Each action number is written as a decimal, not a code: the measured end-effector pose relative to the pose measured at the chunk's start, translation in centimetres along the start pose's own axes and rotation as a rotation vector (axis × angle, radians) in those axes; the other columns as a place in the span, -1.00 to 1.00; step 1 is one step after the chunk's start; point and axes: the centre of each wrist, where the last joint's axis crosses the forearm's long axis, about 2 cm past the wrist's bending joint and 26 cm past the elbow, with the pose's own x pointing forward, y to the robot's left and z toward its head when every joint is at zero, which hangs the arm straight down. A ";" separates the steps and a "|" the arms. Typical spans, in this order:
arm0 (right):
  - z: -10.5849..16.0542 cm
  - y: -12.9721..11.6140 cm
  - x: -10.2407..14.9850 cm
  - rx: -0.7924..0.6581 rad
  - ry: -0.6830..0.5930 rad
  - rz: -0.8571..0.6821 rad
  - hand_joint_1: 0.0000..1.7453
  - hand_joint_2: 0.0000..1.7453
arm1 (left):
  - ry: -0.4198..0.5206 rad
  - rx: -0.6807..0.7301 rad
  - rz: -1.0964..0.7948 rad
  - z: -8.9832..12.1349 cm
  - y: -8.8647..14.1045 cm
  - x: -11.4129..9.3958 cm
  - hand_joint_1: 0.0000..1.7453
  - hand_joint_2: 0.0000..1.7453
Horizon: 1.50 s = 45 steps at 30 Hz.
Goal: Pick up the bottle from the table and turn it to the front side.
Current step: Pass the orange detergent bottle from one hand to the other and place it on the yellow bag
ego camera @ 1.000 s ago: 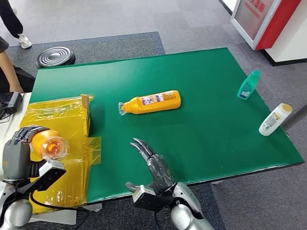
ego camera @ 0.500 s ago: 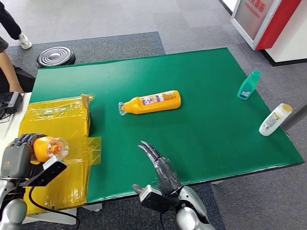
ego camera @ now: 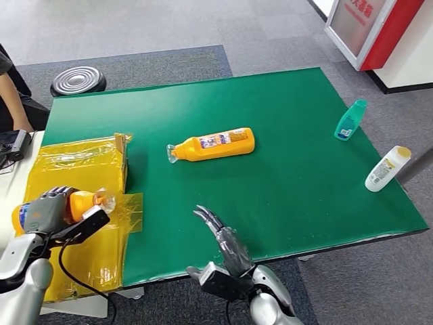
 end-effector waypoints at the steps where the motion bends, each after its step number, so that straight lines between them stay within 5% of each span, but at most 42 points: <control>1: 0.0 0.0 -0.1 0.002 0.001 -0.002 -1.00 1.00 | 0.000 -0.011 -0.003 -0.3 -0.1 0.2 1.00 1.00; 19: 2.2 -0.3 -2.1 0.000 0.030 -0.024 -1.00 1.00 | -0.137 -0.176 0.063 -4.3 -1.0 7.2 0.97 1.00; 22: 2.4 -0.4 -2.3 0.001 0.029 -0.021 -1.00 1.00 | -0.155 -0.207 0.082 -4.8 -1.0 7.7 0.40 1.00; 26: 2.6 -0.5 -2.5 0.004 0.032 -0.019 -1.00 1.00 | -0.167 -0.256 0.092 -5.6 -0.9 8.3 -0.79 1.00; 27: 2.6 -0.5 -2.5 0.005 0.033 -0.018 -1.00 1.00 | -0.166 -0.270 0.096 -5.7 -1.0 8.3 -0.94 1.00; 45: 3.5 -0.9 -3.1 -0.003 0.062 -0.007 -1.00 1.00 | -0.110 -0.410 0.241 -5.5 -1.8 6.5 -1.00 1.00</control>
